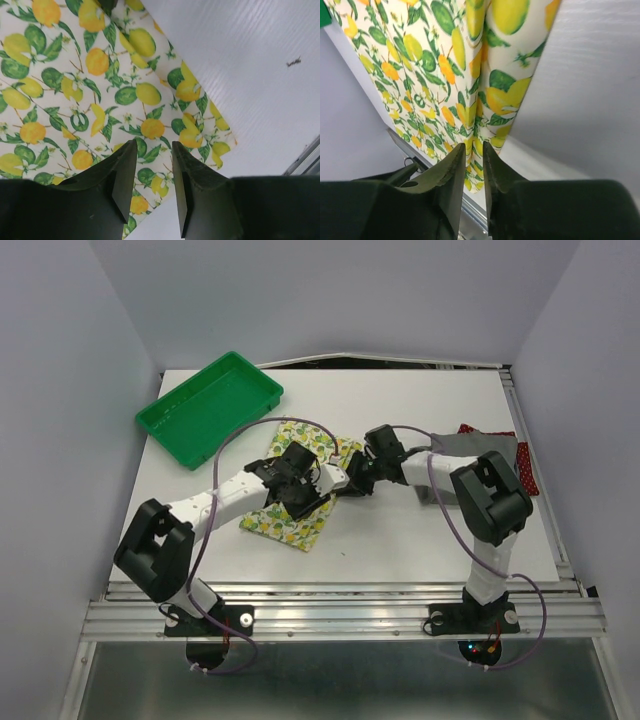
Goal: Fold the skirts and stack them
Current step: Fold the skirt
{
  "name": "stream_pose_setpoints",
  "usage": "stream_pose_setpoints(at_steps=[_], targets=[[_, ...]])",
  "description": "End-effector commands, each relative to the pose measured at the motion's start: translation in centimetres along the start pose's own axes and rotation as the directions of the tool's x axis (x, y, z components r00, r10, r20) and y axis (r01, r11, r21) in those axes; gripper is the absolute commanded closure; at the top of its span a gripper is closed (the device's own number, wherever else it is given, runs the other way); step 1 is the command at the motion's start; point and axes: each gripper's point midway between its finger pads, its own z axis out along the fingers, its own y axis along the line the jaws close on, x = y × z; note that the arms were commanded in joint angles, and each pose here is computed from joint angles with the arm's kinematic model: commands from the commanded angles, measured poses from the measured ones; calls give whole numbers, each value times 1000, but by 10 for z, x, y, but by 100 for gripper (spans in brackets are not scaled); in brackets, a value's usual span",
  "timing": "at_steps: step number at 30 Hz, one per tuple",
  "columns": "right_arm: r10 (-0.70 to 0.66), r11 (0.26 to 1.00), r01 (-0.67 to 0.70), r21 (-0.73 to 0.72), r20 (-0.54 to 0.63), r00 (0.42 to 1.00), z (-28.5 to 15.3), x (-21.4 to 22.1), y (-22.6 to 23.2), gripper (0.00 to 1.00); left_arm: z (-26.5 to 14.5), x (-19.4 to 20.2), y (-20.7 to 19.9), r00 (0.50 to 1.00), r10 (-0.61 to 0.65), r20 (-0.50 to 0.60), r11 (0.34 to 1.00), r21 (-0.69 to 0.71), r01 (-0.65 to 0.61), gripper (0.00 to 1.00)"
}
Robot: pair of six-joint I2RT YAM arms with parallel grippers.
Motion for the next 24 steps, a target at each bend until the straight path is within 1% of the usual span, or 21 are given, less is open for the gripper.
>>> stream_pose_setpoints(at_steps=[1,2,3,6,8,9,12,14,19,22,24], targets=[[10,1000,-9,-9,105,994,-7,-34,8,81,0,-55,11,982,-87,170,995,-27,93,53],[7,1000,-6,-13,111,994,-5,-35,8,83,1,-62,15,979,-84,185,995,-35,92,53],[12,1000,-12,-6,102,995,-2,-33,2,84,5,-72,20,972,-117,204,991,-41,127,53],[22,1000,-22,-2,101,995,6,-33,-6,86,10,-89,34,961,-154,230,981,-80,176,53],[44,999,-45,15,89,995,13,-30,-16,87,23,-91,40,958,-191,214,972,-94,215,53],[44,999,-46,16,90,995,14,-30,-18,88,23,-100,44,953,-197,231,970,-98,224,53],[57,997,-60,40,80,995,18,-26,-30,88,43,-105,46,949,-237,207,963,-81,258,53],[60,997,-65,52,80,995,19,-24,-35,89,48,-108,51,949,-242,203,960,-93,265,52],[66,995,-72,73,83,994,19,-20,-44,89,66,-99,53,956,-248,157,959,-101,266,51],[74,994,-81,78,90,993,17,-22,-48,89,68,-96,57,955,-256,149,954,-123,274,57],[76,994,-83,77,89,993,17,-22,-47,89,69,-93,60,957,-254,143,951,-145,274,64]])
